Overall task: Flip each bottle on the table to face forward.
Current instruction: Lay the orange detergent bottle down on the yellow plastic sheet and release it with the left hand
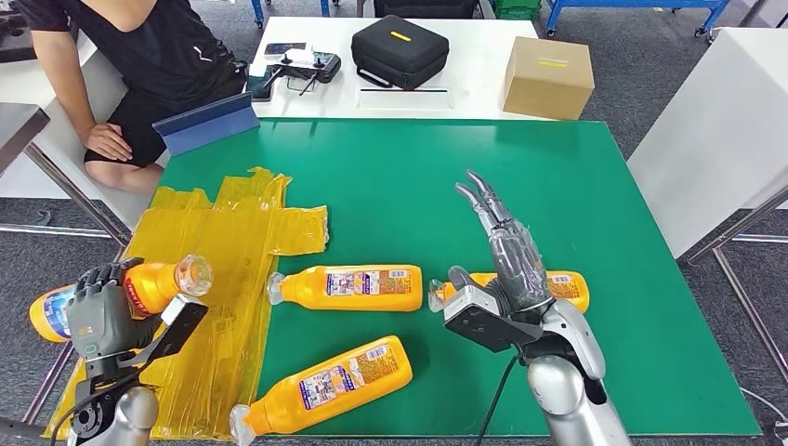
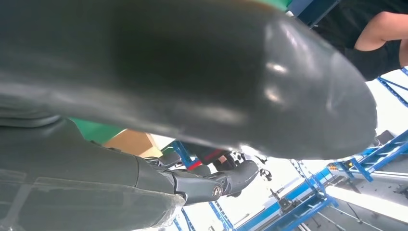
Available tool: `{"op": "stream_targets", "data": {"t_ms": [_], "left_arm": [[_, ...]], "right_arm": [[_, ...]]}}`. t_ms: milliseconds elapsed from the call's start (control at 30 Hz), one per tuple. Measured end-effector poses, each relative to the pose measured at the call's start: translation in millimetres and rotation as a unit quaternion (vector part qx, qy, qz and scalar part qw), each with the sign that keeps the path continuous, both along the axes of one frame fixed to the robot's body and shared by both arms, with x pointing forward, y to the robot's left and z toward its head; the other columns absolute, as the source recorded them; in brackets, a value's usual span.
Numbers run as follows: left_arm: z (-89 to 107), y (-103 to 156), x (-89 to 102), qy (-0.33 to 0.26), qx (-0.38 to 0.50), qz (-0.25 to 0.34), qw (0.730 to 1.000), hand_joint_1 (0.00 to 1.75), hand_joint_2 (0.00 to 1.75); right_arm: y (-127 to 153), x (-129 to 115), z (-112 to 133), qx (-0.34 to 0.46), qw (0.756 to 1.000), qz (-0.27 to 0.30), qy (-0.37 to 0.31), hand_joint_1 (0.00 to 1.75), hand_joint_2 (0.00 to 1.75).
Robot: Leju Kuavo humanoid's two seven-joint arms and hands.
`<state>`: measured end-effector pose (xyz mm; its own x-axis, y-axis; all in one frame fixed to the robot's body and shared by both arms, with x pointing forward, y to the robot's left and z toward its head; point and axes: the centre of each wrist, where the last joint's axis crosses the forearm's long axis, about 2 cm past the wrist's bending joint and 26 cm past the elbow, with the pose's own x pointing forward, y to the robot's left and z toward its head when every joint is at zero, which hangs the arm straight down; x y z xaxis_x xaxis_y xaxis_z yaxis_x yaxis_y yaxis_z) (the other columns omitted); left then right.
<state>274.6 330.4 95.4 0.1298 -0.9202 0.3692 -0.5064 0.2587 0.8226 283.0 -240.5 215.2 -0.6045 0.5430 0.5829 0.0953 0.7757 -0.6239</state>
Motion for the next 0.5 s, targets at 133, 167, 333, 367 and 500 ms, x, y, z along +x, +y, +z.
{"op": "stream_targets", "data": {"t_ms": [133,167,333,367,500], "left_arm": [[-6.6,1,7.6,0.016,0.008,-0.005,1.000,1.75,1.75],[-7.1,0,11.1,0.017,0.016,-0.005,1.000,1.75,1.75],[4.3,-6,56.1,0.016,0.067,-0.006,0.998,1.75,1.75],[8.7,-8,66.9,0.018,0.074,-0.006,0.997,1.75,1.75],[24.5,-16,103.2,0.034,0.097,-0.006,0.995,1.75,1.75]], "right_arm": [[2,3,-1,0.002,1.000,0.004,0.004,0.00,0.00],[3,4,-2,0.005,1.000,0.008,0.006,0.00,0.00],[11,13,-2,0.014,0.999,0.041,0.009,0.00,0.00],[12,14,-3,0.014,0.999,0.047,0.009,0.00,0.00],[16,17,-6,0.010,0.998,0.066,0.015,0.00,0.00]]}}
